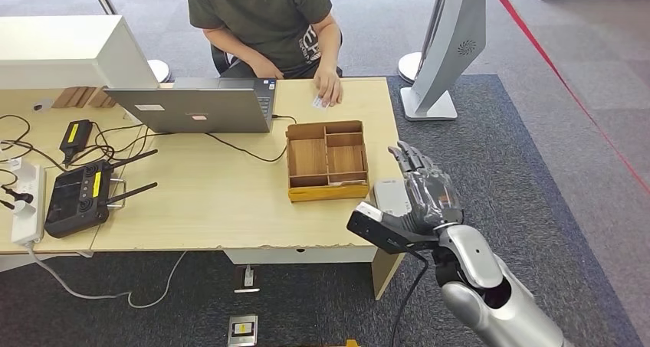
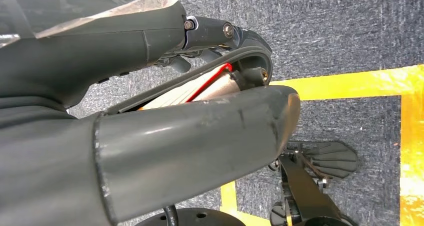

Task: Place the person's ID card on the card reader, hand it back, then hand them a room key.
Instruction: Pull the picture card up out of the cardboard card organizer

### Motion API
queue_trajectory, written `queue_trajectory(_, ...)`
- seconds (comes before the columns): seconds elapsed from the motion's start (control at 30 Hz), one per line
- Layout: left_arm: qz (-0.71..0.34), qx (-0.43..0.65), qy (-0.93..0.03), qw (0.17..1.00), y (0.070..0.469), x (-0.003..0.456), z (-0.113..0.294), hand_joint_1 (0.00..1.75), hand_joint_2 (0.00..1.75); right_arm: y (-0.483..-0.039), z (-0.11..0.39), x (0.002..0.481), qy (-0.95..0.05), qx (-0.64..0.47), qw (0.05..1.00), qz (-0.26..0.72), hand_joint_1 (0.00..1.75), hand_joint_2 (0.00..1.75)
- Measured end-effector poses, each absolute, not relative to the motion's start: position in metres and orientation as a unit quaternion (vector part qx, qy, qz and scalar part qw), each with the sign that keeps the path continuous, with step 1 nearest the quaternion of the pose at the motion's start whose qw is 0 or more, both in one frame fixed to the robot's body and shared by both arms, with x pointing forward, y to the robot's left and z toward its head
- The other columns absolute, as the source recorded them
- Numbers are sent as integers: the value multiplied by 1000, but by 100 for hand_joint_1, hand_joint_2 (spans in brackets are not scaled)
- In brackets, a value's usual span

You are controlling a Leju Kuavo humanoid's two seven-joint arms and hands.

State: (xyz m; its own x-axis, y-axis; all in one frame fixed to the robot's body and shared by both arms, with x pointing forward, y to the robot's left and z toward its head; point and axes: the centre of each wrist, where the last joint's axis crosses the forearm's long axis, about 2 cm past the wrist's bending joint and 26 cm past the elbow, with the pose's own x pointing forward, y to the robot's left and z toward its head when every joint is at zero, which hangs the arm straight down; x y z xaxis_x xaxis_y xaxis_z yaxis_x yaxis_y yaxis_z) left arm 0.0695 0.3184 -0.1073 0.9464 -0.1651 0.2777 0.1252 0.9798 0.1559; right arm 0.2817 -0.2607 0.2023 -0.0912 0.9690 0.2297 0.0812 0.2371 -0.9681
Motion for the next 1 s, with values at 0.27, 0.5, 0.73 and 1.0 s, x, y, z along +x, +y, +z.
queue_trajectory(0.27,-73,70,-136,985,318,70,-107,0,0,-249,197,291,-586,-445,499,459,0,175)
queue_trajectory(0.5,-73,71,-134,986,318,70,-107,0,0,-237,192,303,-578,-458,486,469,0,175)
queue_trajectory(0.73,-75,70,-137,985,318,71,-107,0,0,-226,184,314,-579,-438,502,470,0,175)
queue_trajectory(1.0,-77,68,-137,985,319,71,-107,0,0,-217,173,319,-572,-433,510,475,0,175)
